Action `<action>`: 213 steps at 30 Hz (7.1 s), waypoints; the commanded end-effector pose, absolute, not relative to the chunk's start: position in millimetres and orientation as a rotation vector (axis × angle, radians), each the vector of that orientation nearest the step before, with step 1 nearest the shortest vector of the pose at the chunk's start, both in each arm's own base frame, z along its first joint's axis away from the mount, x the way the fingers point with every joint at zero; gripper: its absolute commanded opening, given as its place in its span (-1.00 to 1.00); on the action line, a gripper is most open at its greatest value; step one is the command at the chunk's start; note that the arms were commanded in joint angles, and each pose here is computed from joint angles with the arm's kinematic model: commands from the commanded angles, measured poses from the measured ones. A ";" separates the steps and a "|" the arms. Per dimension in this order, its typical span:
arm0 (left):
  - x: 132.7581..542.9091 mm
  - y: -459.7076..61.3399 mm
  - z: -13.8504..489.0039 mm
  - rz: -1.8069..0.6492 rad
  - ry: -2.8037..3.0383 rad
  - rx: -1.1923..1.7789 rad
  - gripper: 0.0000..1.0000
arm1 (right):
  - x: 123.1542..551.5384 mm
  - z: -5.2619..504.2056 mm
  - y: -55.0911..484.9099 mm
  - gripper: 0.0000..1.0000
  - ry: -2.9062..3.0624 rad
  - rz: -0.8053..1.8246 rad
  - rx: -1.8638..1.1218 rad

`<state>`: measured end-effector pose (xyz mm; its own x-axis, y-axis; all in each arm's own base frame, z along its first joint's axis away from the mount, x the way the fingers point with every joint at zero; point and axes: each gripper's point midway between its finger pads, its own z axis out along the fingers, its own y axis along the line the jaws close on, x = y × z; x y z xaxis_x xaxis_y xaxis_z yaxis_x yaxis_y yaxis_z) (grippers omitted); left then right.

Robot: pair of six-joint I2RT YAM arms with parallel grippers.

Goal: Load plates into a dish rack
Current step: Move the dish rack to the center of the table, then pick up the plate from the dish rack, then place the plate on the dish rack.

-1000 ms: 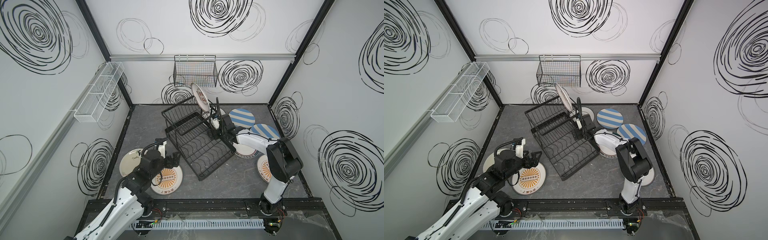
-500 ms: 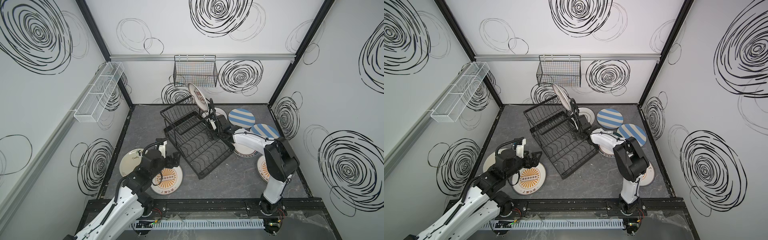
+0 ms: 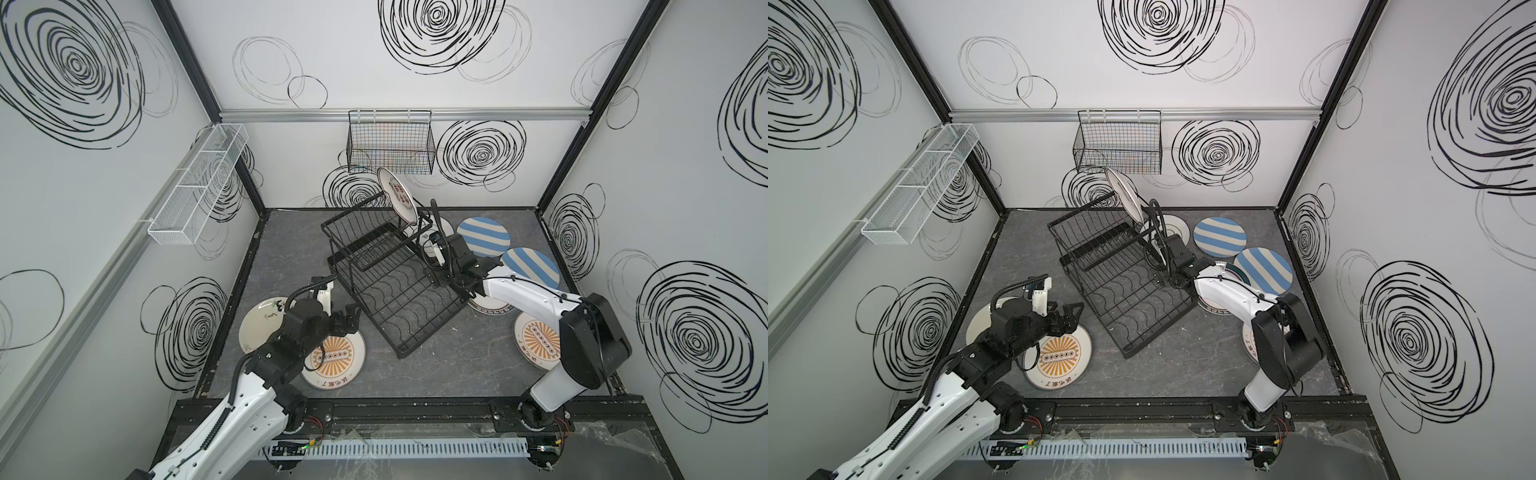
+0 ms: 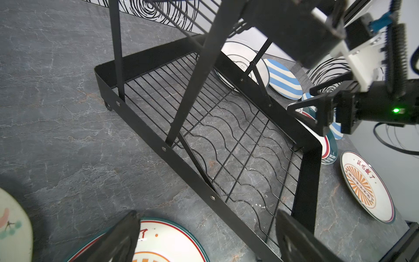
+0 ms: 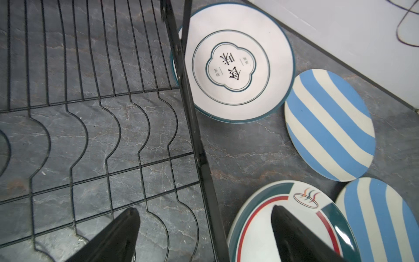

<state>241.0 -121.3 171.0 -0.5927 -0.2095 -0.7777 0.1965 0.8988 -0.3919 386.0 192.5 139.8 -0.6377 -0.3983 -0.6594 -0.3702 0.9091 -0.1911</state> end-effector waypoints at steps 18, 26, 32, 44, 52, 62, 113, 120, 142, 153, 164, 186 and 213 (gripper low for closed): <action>246.9 -127.2 169.8 -0.604 2.102 -0.021 0.92 | 390.5 386.8 224.9 0.58 1.703 0.315 -0.410; 250.3 -127.4 166.0 -0.601 2.101 -0.037 0.92 | 436.6 416.0 280.7 0.51 1.595 0.280 -0.509; 249.2 -124.4 161.5 -0.583 2.111 -0.042 0.92 | 459.1 406.1 301.4 0.45 1.617 0.197 -0.554; 251.3 -127.1 156.4 -0.589 2.119 -0.035 0.92 | 484.8 376.4 300.4 0.07 1.710 0.030 -0.506; 249.2 -124.9 154.9 -0.586 2.121 -0.044 0.92 | 485.3 385.7 301.4 -0.50 1.700 0.031 -0.495; 248.0 -123.0 156.2 -0.581 2.118 -0.048 0.92 | 485.9 405.3 303.0 -1.00 1.665 -0.030 -0.466; 248.7 -117.3 155.9 -0.551 2.122 -0.062 0.92 | 468.7 455.8 261.5 -1.00 1.428 -0.319 -0.448; 248.4 -117.0 156.0 -0.550 2.121 -0.062 0.92 | 469.9 471.1 253.4 -1.00 1.402 -0.348 -0.374; 247.7 -116.7 156.4 -0.554 2.116 -0.062 0.92 | 474.6 442.4 257.4 -1.00 1.434 -0.389 -0.430; 248.4 -116.8 156.2 -0.552 2.117 -0.063 0.92 | 478.6 426.8 245.9 -1.00 1.480 -0.361 -0.406; 249.4 -117.0 155.6 -0.553 2.121 -0.063 0.92 | 469.3 414.5 223.2 -1.00 1.501 -0.311 -0.359; 248.6 -116.7 156.0 -0.559 2.120 -0.066 0.92 | 463.7 389.2 212.7 -0.50 1.533 -0.231 -0.320; 247.7 -116.7 156.6 -0.560 2.116 -0.063 0.92 | 470.6 386.8 239.3 -0.43 1.554 -0.429 -0.279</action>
<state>246.1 -117.3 152.3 -0.5961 -0.2392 -0.7665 0.1608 0.8997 -0.4058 469.0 244.7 375.2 -0.0271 -0.4296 -0.9026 0.0271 0.9023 -0.4302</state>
